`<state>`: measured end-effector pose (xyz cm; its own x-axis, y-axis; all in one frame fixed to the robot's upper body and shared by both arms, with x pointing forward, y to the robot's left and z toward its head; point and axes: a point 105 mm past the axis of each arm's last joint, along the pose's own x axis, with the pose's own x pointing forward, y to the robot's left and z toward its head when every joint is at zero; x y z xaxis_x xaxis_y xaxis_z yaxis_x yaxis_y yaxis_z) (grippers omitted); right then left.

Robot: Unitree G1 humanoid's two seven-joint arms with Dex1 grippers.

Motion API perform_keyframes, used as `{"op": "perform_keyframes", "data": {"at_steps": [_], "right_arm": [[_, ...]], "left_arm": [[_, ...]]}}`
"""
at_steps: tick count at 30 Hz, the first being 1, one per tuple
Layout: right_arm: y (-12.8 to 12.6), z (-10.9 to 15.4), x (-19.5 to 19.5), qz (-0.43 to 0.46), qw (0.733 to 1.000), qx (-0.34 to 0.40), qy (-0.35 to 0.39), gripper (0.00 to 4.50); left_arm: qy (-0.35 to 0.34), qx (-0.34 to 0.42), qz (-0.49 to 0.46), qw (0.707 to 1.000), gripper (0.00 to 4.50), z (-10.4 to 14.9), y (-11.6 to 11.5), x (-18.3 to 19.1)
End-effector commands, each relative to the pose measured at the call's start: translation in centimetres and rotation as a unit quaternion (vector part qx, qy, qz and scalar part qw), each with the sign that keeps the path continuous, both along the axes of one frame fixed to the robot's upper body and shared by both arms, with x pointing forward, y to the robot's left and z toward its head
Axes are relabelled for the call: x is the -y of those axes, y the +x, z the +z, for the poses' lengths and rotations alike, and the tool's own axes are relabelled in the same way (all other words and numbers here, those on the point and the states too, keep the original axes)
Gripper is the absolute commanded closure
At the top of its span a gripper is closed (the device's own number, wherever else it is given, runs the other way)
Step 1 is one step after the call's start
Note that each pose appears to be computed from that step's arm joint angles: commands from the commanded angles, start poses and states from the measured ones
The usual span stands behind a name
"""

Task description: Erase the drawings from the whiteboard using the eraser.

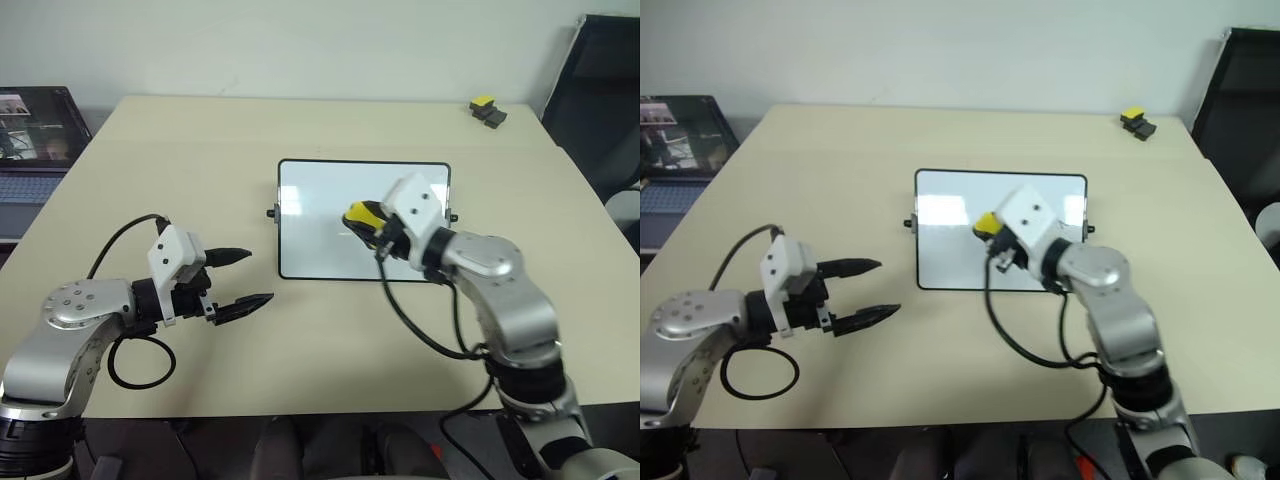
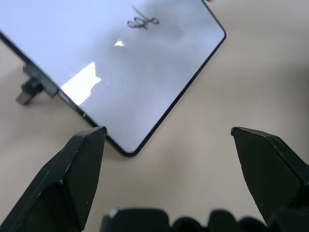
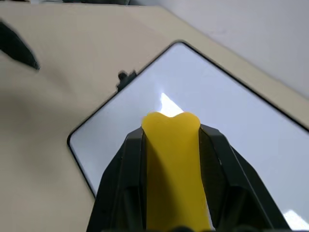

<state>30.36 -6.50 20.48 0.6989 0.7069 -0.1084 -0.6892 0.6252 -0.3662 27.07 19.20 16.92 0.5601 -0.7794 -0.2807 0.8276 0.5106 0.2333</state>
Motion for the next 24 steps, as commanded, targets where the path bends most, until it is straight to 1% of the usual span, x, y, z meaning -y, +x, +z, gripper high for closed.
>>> {"op": "perform_keyframes", "data": {"at_steps": [1, 2, 4, 6, 8, 9, 11, 14, 19, 24], "right_arm": [[-3.4, 0.3, 3.0, 0.003, 1.0, -0.001, 0.026, 3.36], [-4.2, -0.3, 3.6, 0.0, 1.0, -0.013, 0.028, 3.36], [-5.1, -1.1, 4.2, -0.01, 0.999, -0.025, 0.032, 3.36], [-4.8, -2.2, 5.2, -0.053, 0.997, -0.023, 0.051, 3.36], [-4.0, -3.4, 6.6, -0.12, 0.992, 0.015, 0.042, 3.36], [-3.9, -3.8, 6.8, -0.133, 0.99, 0.034, 0.032, 3.36], [-3.6, -3.7, 6.8, -0.152, 0.985, 0.059, 0.05, 3.36], [-3.5, -3.3, 6.4, -0.15, 0.983, 0.083, 0.066, 3.38], [-3.7, -3.1, 5.8, -0.127, 0.986, 0.083, 0.073, 3.38], [-3.5, -1.9, 5.4, -0.106, 0.987, 0.093, 0.073, 3.38]], "left_arm": [[-0.005, 0.02, 0.007, 1.0, 0.0, 0.7, 0.3, -0.3], [-0.006, 0.019, 0.01, 1.0, 0.0, 0.6, 0.5, -0.5], [-0.008, 0.018, 0.013, 1.0, 0.0, 0.4, 0.6, -0.7], [-0.019, 0.023, 0.021, 0.999, 0.0, 0.3, 1.1, -0.8], [-0.037, 0.03, 0.036, 0.998, 0.0, 0.3, 1.6, -1.0], [-0.039, 0.03, 0.038, 0.998, 0.0, 0.2, 1.7, -1.0], [-0.04, 0.03, 0.037, 0.998, 0.0, 0.0, 1.7, -0.8], [-0.042, 0.031, 0.029, 0.998, 0.0, 0.2, 1.4, -0.3], [-0.022, 0.033, 0.026, 0.999, 0.0, 0.3, 1.4, -0.2], [-0.025, 0.027, 0.001, 0.999, 0.0, 0.8, 1.0, 0.6]]}}
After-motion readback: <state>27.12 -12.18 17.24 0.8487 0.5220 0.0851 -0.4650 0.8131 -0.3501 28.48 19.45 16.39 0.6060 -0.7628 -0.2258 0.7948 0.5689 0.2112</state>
